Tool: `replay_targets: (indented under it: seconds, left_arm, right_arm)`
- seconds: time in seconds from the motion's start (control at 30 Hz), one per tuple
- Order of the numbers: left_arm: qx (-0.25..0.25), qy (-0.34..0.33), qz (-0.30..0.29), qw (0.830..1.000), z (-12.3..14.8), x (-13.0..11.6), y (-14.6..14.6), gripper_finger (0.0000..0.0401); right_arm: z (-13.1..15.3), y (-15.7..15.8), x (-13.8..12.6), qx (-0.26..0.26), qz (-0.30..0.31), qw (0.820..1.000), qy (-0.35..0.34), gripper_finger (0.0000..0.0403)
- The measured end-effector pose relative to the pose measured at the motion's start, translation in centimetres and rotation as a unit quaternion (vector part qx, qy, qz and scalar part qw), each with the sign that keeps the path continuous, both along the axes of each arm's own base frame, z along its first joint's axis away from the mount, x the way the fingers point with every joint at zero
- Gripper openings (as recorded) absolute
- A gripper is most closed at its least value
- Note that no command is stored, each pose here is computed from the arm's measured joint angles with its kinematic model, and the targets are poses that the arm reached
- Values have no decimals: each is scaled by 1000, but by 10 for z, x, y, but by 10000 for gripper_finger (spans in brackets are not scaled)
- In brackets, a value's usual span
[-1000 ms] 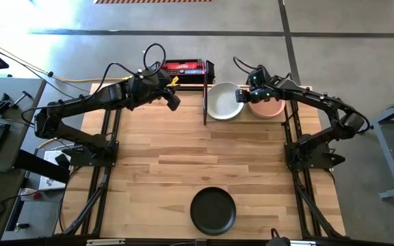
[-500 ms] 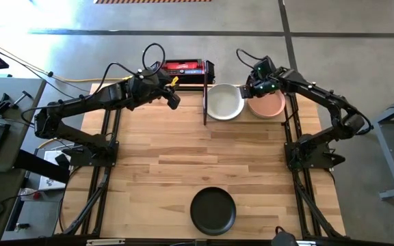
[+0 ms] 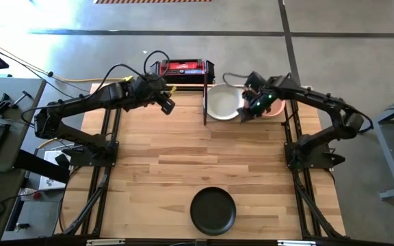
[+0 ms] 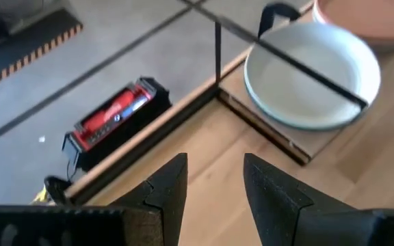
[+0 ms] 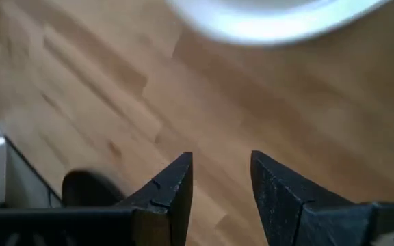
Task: Place and stack plates onto a shelf
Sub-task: Stack the black plate on top of the light blue plate on the shelf
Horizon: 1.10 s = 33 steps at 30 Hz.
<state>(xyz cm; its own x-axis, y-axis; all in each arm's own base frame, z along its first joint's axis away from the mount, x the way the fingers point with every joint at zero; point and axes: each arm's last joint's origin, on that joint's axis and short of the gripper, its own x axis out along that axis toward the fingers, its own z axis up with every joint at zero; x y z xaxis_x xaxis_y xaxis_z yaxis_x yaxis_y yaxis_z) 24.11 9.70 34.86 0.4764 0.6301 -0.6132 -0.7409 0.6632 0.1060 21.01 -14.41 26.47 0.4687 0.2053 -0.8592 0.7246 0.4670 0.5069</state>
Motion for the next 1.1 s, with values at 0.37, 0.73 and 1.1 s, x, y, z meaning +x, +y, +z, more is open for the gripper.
replay_targets:
  seconds: [0.37, 0.73, 1.1]
  left_arm:
    - [-73, 57, -78, 993, -38, 5, -37, 133]
    - [-132, 78, -149, 977, -70, 6, -99, 133]
    - [-178, 0, -174, 968, -65, 10, -146, 133]
  right_arm:
    - [0, 93, 44, -4, 56, 998, 42, 126]
    - [4, 185, 60, -56, 36, 998, 7, 126]
    - [-16, 260, 64, -52, 54, 997, 2, 126]
